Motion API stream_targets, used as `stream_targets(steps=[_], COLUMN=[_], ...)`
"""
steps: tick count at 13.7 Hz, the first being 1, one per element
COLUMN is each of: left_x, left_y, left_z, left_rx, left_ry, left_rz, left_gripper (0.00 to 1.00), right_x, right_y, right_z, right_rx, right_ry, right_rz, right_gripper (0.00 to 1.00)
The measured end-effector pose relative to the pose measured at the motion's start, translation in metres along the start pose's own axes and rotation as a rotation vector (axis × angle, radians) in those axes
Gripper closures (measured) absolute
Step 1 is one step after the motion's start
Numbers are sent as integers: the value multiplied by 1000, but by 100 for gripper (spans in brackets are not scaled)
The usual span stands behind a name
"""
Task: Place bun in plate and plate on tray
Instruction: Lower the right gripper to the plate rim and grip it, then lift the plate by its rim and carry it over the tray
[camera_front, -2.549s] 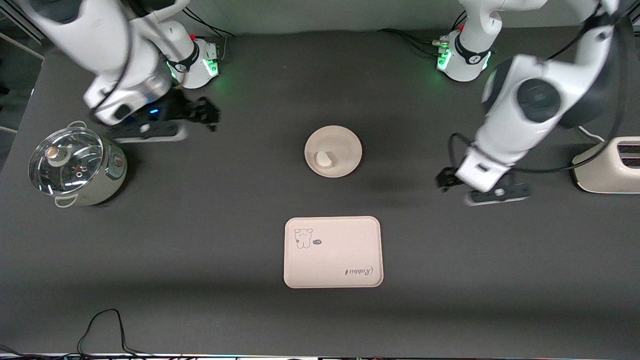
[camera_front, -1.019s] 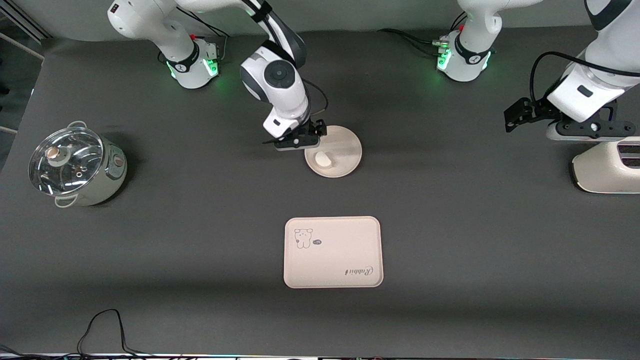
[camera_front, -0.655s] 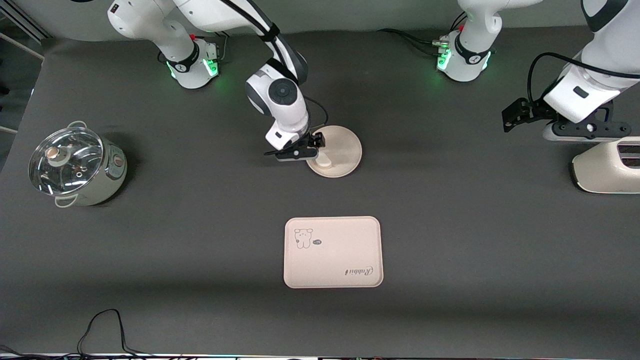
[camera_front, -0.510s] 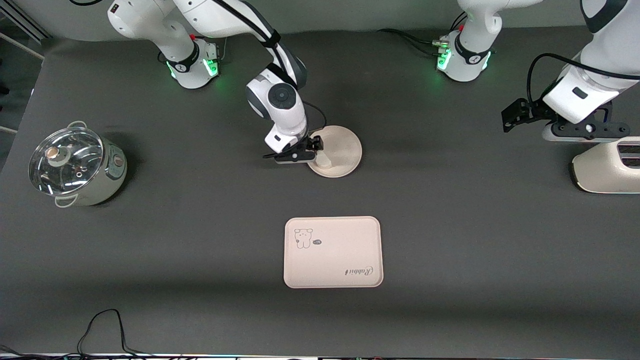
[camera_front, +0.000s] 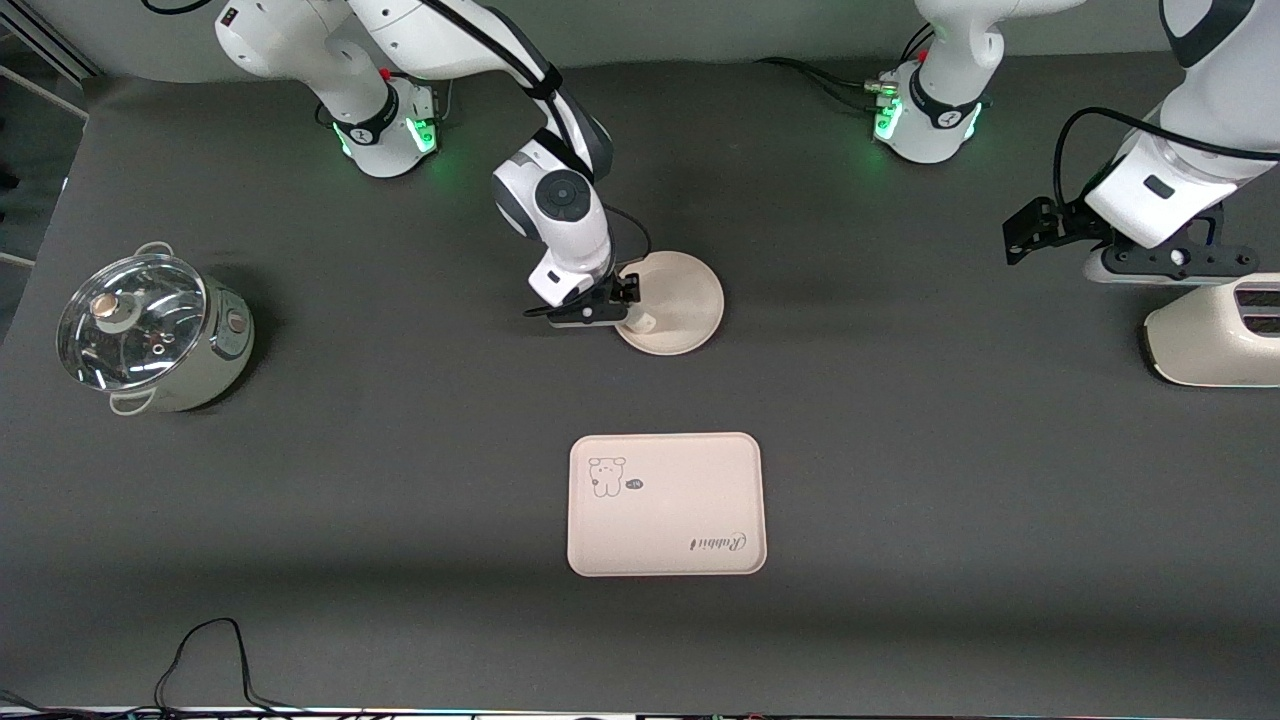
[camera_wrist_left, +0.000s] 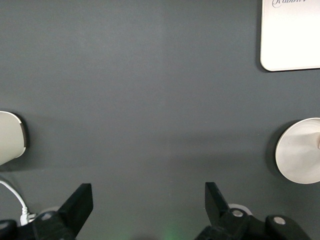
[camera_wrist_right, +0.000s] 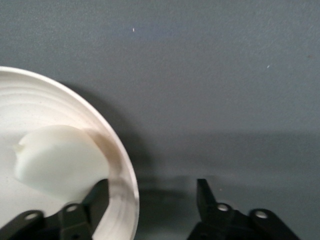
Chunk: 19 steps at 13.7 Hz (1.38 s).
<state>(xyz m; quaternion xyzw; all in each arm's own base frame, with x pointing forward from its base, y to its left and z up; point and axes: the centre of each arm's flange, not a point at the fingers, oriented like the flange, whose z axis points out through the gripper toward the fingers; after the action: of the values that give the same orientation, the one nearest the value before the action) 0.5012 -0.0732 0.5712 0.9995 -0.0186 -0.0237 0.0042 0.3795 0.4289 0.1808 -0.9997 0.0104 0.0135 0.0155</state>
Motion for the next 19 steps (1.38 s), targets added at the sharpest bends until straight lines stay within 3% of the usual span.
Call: stream_targets(steps=[1, 2, 3, 4, 5, 7, 9, 11, 19], left_x=[0, 0, 0, 0, 0, 0, 0, 0, -1], left_y=[0, 0, 0, 0, 0, 0, 0, 0, -1], left_z=[0, 1, 1, 1, 1, 1, 1, 1, 0], left_rx=[0, 0, 0, 0, 1, 1, 1, 1, 1], left_ry=[-1, -1, -2, -2, -3, -3, -3, -3, 4], left_rz=[0, 0, 0, 0, 0, 0, -1, -1, -2], left_gripper=[0, 0, 0, 0, 0, 0, 0, 0, 0], right_x=[-1, -1, -1, 0, 0, 1, 2, 3, 4], right_y=[-1, -1, -2, -2, -3, -6, -10, -13, -17], right_z=[0, 0, -1, -2, -4, -7, -11, -13, -25], right_rx=[2, 4, 7, 13, 21, 32, 39, 38, 46], right_ry=[-2, -2, -3, -6, -9, -8, -6, -12, -13], right_rz=[2, 4, 7, 17, 27, 34, 35, 35, 29], right_gripper=[26, 33, 45, 51, 51, 71, 76, 96, 96])
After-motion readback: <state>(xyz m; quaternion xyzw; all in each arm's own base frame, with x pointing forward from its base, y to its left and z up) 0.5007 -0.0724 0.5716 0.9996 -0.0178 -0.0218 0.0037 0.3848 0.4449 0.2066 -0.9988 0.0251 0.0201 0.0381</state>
